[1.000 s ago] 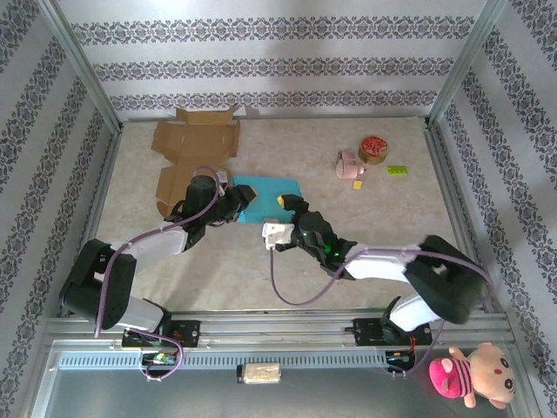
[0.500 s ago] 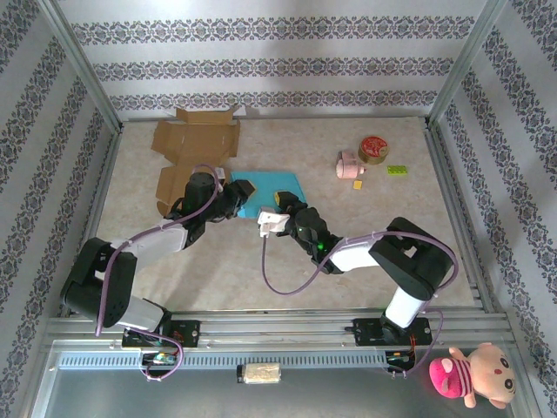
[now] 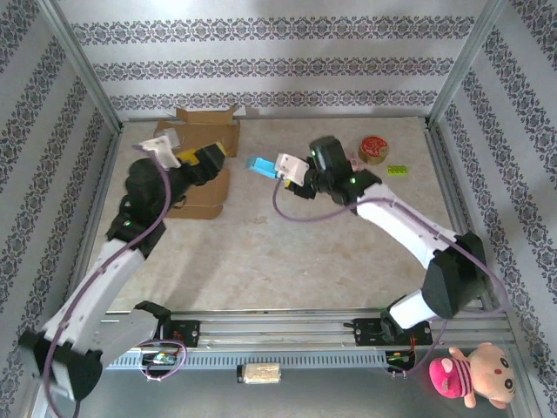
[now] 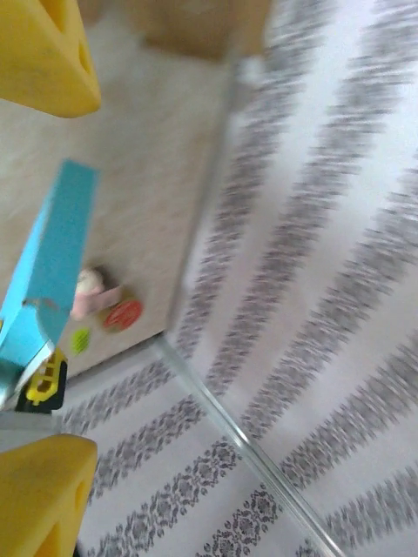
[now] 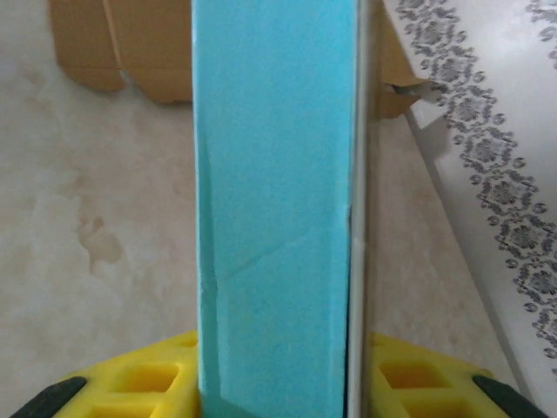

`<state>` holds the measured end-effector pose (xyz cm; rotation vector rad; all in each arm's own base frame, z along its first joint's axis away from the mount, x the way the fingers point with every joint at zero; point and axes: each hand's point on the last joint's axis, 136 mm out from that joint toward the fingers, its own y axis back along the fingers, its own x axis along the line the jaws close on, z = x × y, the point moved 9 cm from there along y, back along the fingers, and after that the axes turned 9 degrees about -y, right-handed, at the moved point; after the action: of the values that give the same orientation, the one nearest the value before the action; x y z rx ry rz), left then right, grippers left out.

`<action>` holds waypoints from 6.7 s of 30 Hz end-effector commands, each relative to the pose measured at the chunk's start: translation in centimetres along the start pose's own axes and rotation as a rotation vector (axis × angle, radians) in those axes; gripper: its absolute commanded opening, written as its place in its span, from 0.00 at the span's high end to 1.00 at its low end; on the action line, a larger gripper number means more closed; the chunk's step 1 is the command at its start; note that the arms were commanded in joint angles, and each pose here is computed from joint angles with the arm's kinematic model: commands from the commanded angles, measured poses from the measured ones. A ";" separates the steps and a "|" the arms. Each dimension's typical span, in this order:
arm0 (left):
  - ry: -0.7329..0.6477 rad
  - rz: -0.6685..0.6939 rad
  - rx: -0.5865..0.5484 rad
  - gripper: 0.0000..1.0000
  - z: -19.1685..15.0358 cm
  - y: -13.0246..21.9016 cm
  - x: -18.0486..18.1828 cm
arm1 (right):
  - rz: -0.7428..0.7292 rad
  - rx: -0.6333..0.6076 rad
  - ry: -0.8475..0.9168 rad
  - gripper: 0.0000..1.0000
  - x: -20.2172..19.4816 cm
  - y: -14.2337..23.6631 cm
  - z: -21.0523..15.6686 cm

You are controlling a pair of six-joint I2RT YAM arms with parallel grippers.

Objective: Fold the paper box

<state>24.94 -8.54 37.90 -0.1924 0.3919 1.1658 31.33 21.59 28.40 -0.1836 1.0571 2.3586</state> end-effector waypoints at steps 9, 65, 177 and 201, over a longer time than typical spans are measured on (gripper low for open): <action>-0.572 -0.138 0.307 0.03 -5.5 3.7 0.5 | 0.567 0.530 0.118 0.59 1.5 -4.8 -1.3; -0.217 -0.043 0.676 0.28 -9.3 -5.8 1.6 | 0.116 0.056 -0.960 0.25 -6.1 2.0 -2.8; -0.140 -0.092 0.953 1.00 -14.0 -11.8 2.6 | 0.206 0.125 -1.459 0.84 -4.0 -0.1 -8.1; -0.145 -0.088 0.952 1.00 -14.1 -11.6 2.5 | 0.184 0.282 -1.482 0.85 -1.5 -1.6 -11.5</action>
<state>34.44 -15.28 22.78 0.7064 0.7584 0.8323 33.68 13.39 21.95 1.5058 0.4540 1.6929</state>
